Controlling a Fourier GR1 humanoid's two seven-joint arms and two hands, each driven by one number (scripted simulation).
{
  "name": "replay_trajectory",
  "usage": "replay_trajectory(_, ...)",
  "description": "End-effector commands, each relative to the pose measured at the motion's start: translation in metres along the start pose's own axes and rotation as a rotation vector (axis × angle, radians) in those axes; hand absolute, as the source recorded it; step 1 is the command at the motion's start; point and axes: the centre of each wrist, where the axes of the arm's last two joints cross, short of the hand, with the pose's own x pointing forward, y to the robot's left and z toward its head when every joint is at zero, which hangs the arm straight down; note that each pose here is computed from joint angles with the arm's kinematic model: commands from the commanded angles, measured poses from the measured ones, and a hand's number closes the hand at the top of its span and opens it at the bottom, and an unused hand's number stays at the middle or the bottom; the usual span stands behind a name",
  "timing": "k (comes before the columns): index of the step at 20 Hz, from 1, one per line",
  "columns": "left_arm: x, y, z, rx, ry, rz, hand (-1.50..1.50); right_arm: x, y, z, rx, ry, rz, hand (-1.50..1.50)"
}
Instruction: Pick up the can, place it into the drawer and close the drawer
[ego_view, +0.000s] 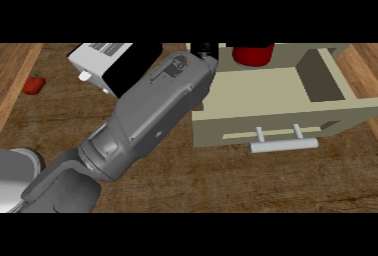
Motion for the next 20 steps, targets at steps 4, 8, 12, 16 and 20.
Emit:
replay_trajectory(4,-0.017,0.004,-0.001,0.043,-0.003,-0.046,-1.5,0.0,0.012,-0.01,0.023,-0.014,-0.018,-1.5)
replay_trajectory(8,-0.011,-0.004,0.003,0.085,0.005,-0.054,-1.5,0.001,0.001,-0.01,0.025,0.001,0.006,-1.5)
replay_trajectory(12,-0.024,0.003,0.003,0.099,0.025,-0.045,-1.5,0.001,0.008,-0.004,0.009,-0.002,0.004,-1.5)
replay_trajectory(16,-0.019,0.006,-0.004,0.119,0.007,-0.03,-1.5,0.009,0.0,0.0,0.021,-0.003,0.007,-1.5)
replay_trajectory(20,-0.014,0.002,-0.002,0.091,-0.031,-0.002,-1.5,0.01,0.001,-0.007,0.012,-0.054,0.037,-1.5)
